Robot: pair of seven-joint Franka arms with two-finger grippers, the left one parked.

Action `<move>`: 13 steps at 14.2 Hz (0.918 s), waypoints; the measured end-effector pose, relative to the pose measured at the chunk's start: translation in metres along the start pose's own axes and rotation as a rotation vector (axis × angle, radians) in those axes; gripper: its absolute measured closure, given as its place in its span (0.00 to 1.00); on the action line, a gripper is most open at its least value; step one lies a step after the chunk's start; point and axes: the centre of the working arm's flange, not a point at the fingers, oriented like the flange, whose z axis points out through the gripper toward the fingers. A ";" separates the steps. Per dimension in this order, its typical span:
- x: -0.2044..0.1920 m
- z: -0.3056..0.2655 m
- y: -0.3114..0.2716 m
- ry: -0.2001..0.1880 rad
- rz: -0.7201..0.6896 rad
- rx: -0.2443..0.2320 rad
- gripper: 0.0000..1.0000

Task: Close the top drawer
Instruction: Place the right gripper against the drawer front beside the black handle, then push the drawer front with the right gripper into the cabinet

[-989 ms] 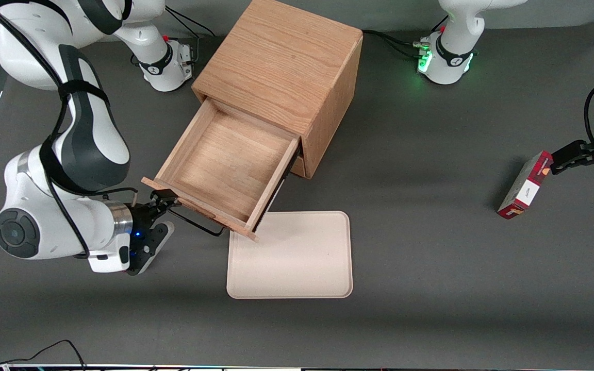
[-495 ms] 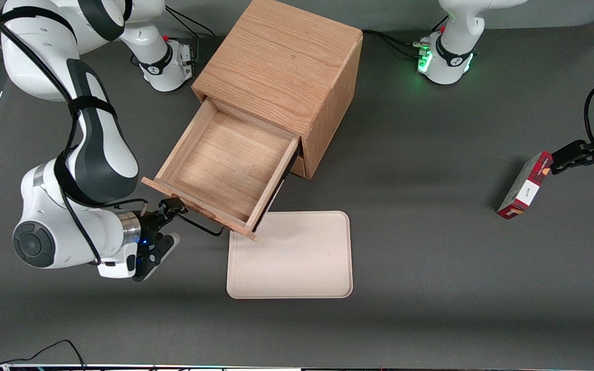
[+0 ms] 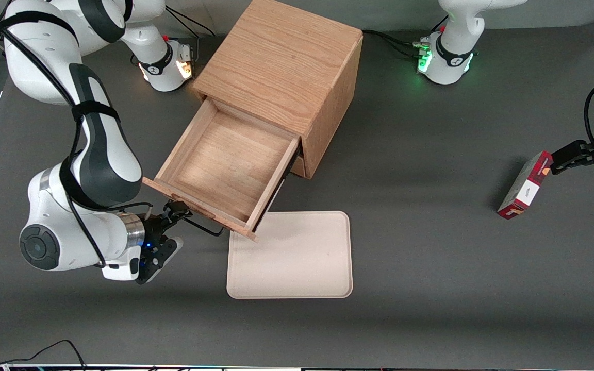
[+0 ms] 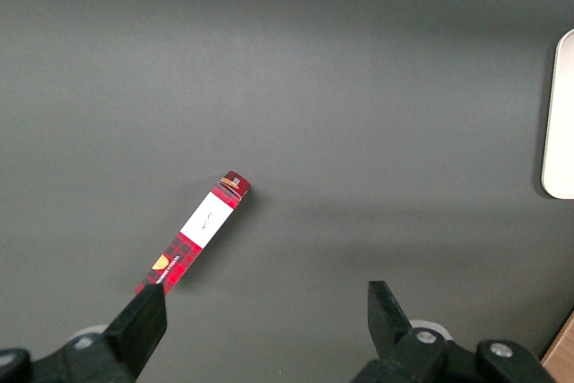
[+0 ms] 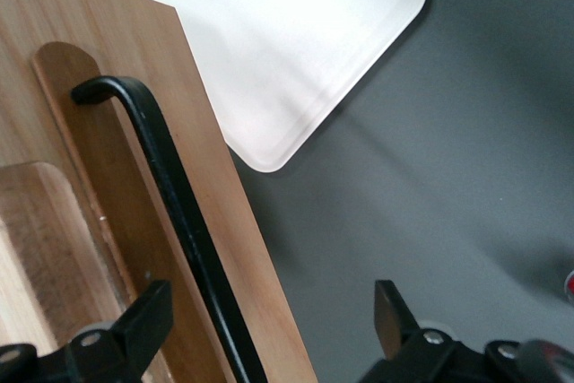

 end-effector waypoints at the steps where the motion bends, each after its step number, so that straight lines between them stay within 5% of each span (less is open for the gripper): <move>1: 0.001 0.003 0.001 0.002 0.001 0.000 0.00; 10: 0.005 0.028 0.007 0.003 0.018 0.006 0.00; 13: 0.004 0.032 0.002 0.014 0.041 0.040 0.00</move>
